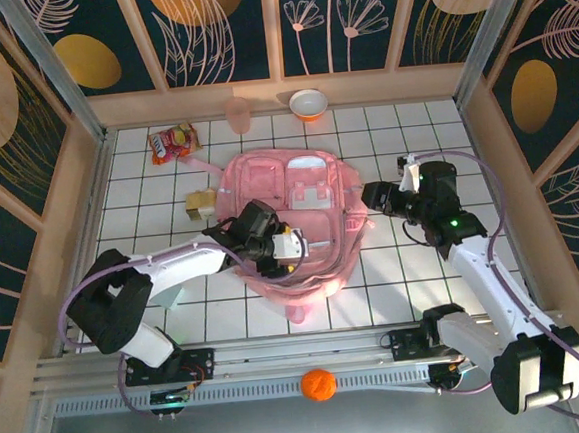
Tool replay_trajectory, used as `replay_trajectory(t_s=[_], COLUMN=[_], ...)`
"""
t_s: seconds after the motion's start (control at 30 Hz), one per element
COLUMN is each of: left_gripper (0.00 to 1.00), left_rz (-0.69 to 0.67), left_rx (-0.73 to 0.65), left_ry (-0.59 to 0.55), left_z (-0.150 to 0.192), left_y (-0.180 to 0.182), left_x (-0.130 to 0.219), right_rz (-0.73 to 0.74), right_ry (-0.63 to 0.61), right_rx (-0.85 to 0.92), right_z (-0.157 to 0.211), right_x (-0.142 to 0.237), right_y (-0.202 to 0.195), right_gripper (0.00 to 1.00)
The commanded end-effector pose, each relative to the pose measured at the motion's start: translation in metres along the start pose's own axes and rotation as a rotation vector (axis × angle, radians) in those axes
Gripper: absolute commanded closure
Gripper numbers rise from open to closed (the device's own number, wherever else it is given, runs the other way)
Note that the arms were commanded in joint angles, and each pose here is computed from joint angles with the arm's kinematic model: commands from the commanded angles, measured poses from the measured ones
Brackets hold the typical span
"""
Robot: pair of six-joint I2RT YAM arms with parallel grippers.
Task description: Pack books, pencil case, and school supplies into a backpack
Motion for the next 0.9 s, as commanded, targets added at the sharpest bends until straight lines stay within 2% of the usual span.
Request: replay_trajectory(t_s=[0.0,0.2,0.27,0.43,0.57,0.73,0.87], left_gripper=[0.51,0.93,1.00,1.00,1.00,1.00,1.00], left_rz=[-0.041,-0.086,-0.092,-0.055,-0.035,-0.024,0.009], left_rx=[0.021,0.154,0.187,0.236,0.279,0.323,0.340], left_ry=[-0.081,-0.283,-0.333,-0.455,-0.544,-0.564,-0.641], left_z=[-0.025,-0.054,-0.061,-0.079,-0.087,-0.084,-0.088], left_y=[0.011,0.017,0.018,0.016,0.013,0.008,0.002], left_x=[-0.004,0.014,0.019,0.032,0.044,0.050,0.062], right_rz=[-0.009,0.068,0.092,0.165,0.285,0.328,0.343], right_ry=[-0.048,-0.039,-0.049,-0.106,-0.115,-0.173,-0.247], right_rx=[0.055,0.099,0.105,0.108,0.089,0.068,0.065], right_z=[-0.014,-0.014,-0.019,-0.033,-0.033,-0.040,-0.050], right_x=[0.003,0.012,0.017,0.032,0.043,0.056,0.067], right_y=[0.006,-0.003,-0.006,-0.015,-0.028,-0.029,-0.026], right_gripper=[0.46,0.46,0.46,0.44,0.43,0.42,0.42])
Point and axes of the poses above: each hand's point on the last joint's axis, 136 mm out from that joint toward the fingers, its own x axis back along the fingers, its own y axis along the line the jaws close on, z = x × y, the point moved 4 cm from there along x, back along the fingers, and after that the axes turned 13 degrees about x, right-handed, at the moved point
